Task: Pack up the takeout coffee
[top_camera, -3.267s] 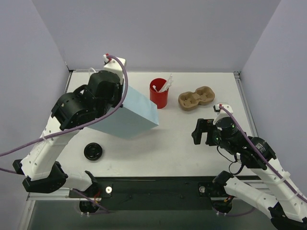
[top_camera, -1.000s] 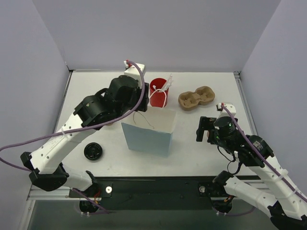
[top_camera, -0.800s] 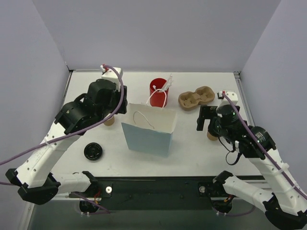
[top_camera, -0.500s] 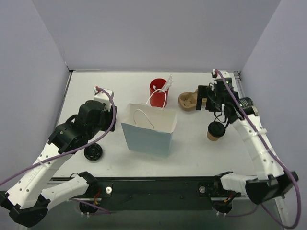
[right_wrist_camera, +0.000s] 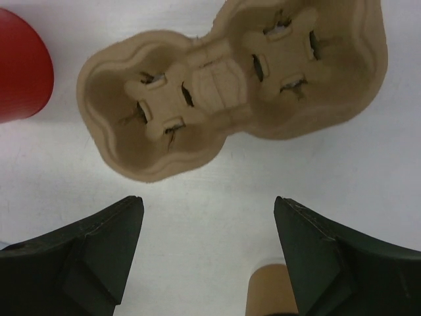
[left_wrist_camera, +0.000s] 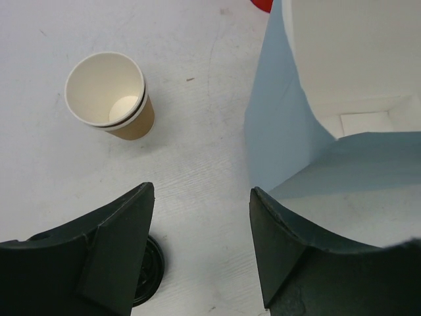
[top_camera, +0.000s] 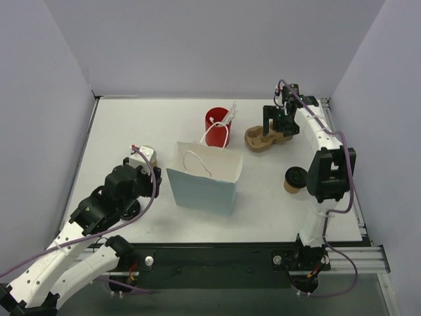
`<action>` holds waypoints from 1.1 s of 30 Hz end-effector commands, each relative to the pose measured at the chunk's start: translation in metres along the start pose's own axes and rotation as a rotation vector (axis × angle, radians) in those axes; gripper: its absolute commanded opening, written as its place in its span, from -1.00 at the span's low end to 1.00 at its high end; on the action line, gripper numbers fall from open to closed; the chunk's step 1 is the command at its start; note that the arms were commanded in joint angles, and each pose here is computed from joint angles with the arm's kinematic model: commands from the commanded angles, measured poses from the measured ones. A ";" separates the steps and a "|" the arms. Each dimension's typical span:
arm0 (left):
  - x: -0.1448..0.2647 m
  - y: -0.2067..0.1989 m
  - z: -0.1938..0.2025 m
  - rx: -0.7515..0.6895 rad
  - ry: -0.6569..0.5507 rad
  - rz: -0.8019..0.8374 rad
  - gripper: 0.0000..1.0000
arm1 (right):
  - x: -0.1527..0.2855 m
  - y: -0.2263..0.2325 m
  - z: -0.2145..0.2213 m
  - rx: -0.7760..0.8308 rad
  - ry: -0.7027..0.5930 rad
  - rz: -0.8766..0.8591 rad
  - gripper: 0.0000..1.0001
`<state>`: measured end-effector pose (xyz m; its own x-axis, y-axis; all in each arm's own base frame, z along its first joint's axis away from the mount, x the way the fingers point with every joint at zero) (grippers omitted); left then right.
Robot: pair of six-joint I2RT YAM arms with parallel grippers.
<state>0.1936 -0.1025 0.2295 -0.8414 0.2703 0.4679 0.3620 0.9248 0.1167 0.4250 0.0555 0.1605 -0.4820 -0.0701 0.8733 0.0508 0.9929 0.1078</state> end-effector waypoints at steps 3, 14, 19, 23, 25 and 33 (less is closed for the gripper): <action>0.002 -0.004 -0.030 0.043 -0.138 0.043 0.40 | -0.026 -0.002 -0.023 0.024 0.038 0.023 0.64; 0.003 -0.001 -0.030 0.052 -0.144 0.034 0.40 | -0.055 -0.003 -0.034 0.020 0.062 0.042 0.53; 0.004 0.000 -0.030 0.054 -0.148 0.035 0.41 | -0.063 -0.010 -0.035 0.030 0.073 0.060 0.52; 0.005 0.000 -0.031 0.055 -0.151 0.036 0.41 | -0.065 -0.010 -0.034 0.035 0.079 0.054 0.52; 0.005 0.000 -0.031 0.056 -0.151 0.034 0.41 | -0.065 -0.010 -0.035 0.036 0.079 0.054 0.51; 0.006 0.001 -0.031 0.060 -0.153 0.033 0.41 | -0.067 -0.012 -0.038 0.069 0.086 0.063 0.40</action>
<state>0.1976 -0.1062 0.2466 -0.8643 0.3187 0.3892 0.3711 0.9263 0.0656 0.4876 0.0510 0.1165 -0.4190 -0.0377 0.9072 0.0228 0.9984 0.0520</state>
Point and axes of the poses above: each gripper's point midway between its finger pads, its own x axis back along the fingers, its own y axis along the line the jaws close on, z = x × y, the point moved 3 cm from there along x, back along the fingers, and after that the axes turned 6 degrees about -x, right-handed, at the moved point
